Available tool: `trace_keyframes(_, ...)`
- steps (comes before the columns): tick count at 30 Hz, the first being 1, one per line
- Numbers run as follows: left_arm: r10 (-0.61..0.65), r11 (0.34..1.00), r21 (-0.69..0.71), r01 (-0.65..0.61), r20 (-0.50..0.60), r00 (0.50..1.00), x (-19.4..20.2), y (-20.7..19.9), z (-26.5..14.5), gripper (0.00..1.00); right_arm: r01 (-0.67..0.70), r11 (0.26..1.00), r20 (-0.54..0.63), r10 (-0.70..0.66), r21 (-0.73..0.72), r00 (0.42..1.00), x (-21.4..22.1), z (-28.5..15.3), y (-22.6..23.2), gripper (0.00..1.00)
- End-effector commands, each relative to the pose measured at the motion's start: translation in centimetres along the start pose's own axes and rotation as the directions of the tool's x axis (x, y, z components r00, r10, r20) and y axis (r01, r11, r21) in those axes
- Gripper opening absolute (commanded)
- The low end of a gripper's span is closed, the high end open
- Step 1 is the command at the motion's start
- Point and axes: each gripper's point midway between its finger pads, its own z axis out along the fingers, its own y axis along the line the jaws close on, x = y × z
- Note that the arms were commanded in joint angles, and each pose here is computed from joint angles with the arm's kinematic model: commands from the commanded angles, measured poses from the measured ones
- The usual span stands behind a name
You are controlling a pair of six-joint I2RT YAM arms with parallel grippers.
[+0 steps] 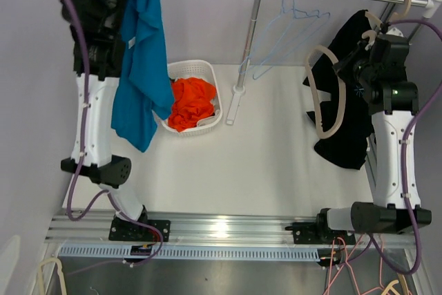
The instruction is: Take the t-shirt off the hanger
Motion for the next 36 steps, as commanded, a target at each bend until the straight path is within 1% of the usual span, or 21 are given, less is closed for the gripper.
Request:
trace_keyframes(1, -0.092, 0.992, 0.079, 0.097, -0.07, 0.993, 4.7, 0.1, 2.0, 0.01, 0.07, 0.995, 0.223, -0.053, -0.069, 0.973, -5.8, 1.2, 2.2, 0.0)
trace_keyframes(5, -0.137, 0.982, 0.113, 0.149, -0.107, 0.985, 7.4, 0.1, 3.3, 0.01, 0.092, 0.996, 0.261, -0.09, 0.006, 0.961, -7.8, 4.1, 2.2, 0.0)
trace_keyframes(7, -0.147, 0.981, 0.113, 0.159, -0.105, 0.984, 7.7, 0.2, 3.5, 0.01, 0.127, 0.99, 0.315, -0.137, 0.053, 0.939, -10.0, 3.9, 2.3, 0.0)
trace_keyframes(8, -0.154, 0.978, 0.122, 0.166, -0.107, 0.982, 7.5, 0.0, 3.3, 0.01, 0.146, 0.987, 0.291, -0.159, 0.065, 0.944, -9.3, 5.6, 2.8, 0.0)
trace_keyframes(12, -0.179, 0.97, 0.137, 0.2, -0.149, 0.972, 8.8, -0.2, 2.8, 0.01, 0.216, 0.969, 0.335, -0.244, 0.117, 0.91, -11.2, 7.2, 4.4, 0.0)
trace_keyframes(14, -0.201, 0.972, 0.075, 0.222, -0.216, 0.955, 12.1, 1.3, 2.2, 0.01, 0.24, 0.962, 0.39, -0.272, 0.13, 0.879, -12.5, 7.1, 5.6, 0.0)
trace_keyframes(15, -0.216, 0.975, 0.018, 0.224, -0.197, 0.956, 11.4, 2.0, 1.6, 0.01, 0.255, 0.959, 0.401, -0.284, 0.127, 0.871, -12.6, 7.4, 6.1, 0.0)
trace_keyframes(16, -0.261, 0.965, -0.113, 0.237, -0.305, 0.916, 17.2, 4.9, 0.0, 0.0, 0.274, 0.955, 0.415, -0.297, 0.117, 0.86, -12.7, 8.0, 6.9, 0.0)
trace_keyframes(18, -0.308, 0.946, -0.214, 0.244, -0.353, 0.883, 20.2, 6.7, -2.0, 0.01, 0.29, 0.952, 0.428, -0.301, 0.094, 0.852, -13.1, 8.1, 8.0, 0.0)
trace_keyframes(20, -0.411, 0.894, -0.376, 0.245, -0.467, 0.783, 27.9, 8.9, -7.3, 0.01, 0.301, 0.951, 0.426, -0.304, 0.077, 0.852, -13.3, 9.1, 8.8, 0.0)
trace_keyframes(21, -0.436, 0.876, -0.416, 0.242, -0.474, 0.765, 29.3, 9.4, -8.6, 0.01, 0.309, 0.948, 0.409, -0.311, 0.074, 0.858, -12.9, 9.6, 8.9, 0.0)
trace_keyframes(23, -0.512, 0.822, -0.533, 0.197, -0.543, 0.666, 36.9, 11.5, -14.7, 0.01, 0.326, 0.943, 0.4, -0.322, 0.061, 0.858, -12.5, 10.9, 9.6, 0.0)
trace_keyframes(25, -0.573, 0.773, -0.618, 0.142, -0.586, 0.573, 42.5, 13.3, -18.8, 0.0, 0.335, 0.941, 0.415, -0.322, 0.043, 0.851, -12.6, 11.3, 10.2, 0.0)
trace_keyframes(28, -0.643, 0.717, -0.696, 0.036, -0.64, 0.421, 49.0, 15.6, -23.9, 0.01, 0.35, 0.936, 0.428, -0.331, 0.034, 0.841, -12.6, 11.8, 10.8, 0.0)
trace_keyframes(30, -0.691, 0.686, -0.727, 0.027, -0.639, 0.338, 50.8, 16.1, -24.9, 0.01, 0.356, 0.934, 0.429, -0.334, 0.032, 0.839, -12.7, 12.1, 11.1, 0.0)
trace_keyframes(31, -0.732, 0.66, -0.749, 0.058, -0.624, 0.274, 51.6, 16.0, -25.5, 0.12, 0.359, 0.933, 0.428, -0.336, 0.028, 0.839, -12.7, 12.2, 11.2, 0.0)
trace_keyframes(32, -0.755, 0.638, -0.768, 0.054, -0.611, 0.239, 52.7, 16.3, -26.3, 0.15, 0.362, 0.932, 0.42, -0.339, 0.027, 0.842, -12.5, 12.8, 11.2, 0.0)
trace_keyframes(33, -0.76, 0.636, -0.769, 0.07, -0.607, 0.234, 52.9, 16.3, -26.2, 0.17, 0.364, 0.931, 0.422, -0.34, 0.025, 0.841, -12.6, 12.7, 11.3, 0.0)
trace_keyframes(34, -0.755, 0.641, -0.765, 0.071, -0.61, 0.241, 52.8, 16.3, -26.2, 0.26, 0.366, 0.93, 0.421, -0.34, 0.019, 0.841, -12.5, 12.8, 11.3, 0.0)
trace_keyframes(35, -0.738, 0.651, -0.756, 0.066, -0.611, 0.285, 51.8, 16.5, -25.5, 0.37, 0.367, 0.93, 0.421, -0.34, 0.018, 0.841, -12.5, 12.9, 11.3, 0.0)
trace_keyframes(36, -0.726, 0.661, -0.748, 0.06, -0.617, 0.304, 51.2, 16.4, -25.3, 0.54, 0.368, 0.93, 0.418, -0.339, 0.014, 0.843, -12.4, 13.1, 11.3, 0.0)
